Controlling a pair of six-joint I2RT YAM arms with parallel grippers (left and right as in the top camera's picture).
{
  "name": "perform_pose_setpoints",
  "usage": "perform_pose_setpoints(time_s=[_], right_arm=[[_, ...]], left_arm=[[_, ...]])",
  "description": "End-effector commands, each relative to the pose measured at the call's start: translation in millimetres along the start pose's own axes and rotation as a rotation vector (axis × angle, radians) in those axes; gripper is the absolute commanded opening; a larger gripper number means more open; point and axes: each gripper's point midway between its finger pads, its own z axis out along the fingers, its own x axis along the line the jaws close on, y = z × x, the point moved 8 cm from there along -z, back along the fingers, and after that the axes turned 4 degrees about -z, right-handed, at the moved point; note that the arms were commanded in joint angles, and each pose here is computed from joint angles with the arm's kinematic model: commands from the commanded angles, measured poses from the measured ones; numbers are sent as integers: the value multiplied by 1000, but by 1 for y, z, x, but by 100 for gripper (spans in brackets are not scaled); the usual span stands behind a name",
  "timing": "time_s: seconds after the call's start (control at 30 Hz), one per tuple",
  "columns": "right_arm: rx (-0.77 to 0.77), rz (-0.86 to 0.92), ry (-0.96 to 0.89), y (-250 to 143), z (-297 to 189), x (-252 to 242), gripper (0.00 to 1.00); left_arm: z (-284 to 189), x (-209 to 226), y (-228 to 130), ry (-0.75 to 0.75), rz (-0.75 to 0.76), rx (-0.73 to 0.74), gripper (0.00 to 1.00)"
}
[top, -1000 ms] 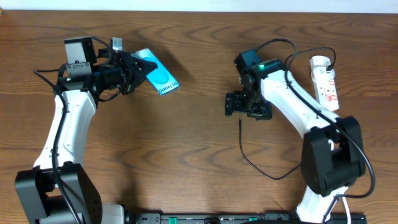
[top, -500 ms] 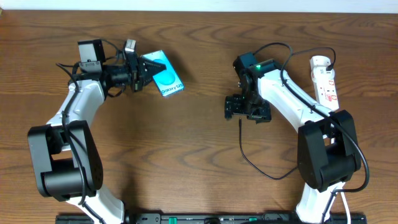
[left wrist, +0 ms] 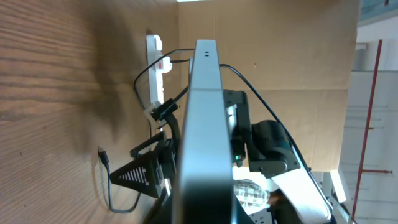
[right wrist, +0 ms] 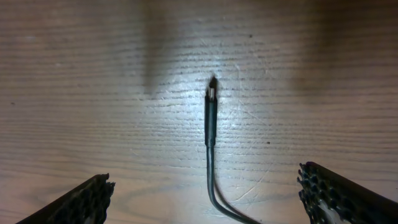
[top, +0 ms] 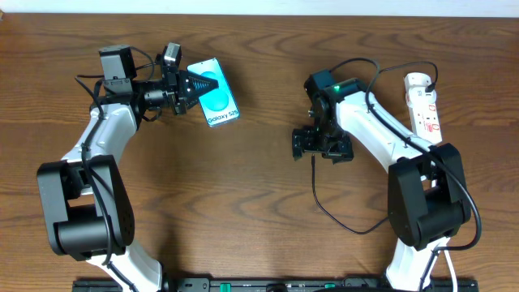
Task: Plug charger to phone and switch on socket
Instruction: 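Lower the right gripper and close it on the black cable's plug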
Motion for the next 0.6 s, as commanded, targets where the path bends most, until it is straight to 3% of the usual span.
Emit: perform_pose_setpoints(time_s=[0.0, 0.57], right_arm=[[41, -20, 3, -7, 10, -1, 94], [78, -13, 22, -18, 31, -4, 82]], left_arm=[[6, -3, -2, -37, 67, 52, 7], [16, -5, -3, -34, 141, 67, 7]])
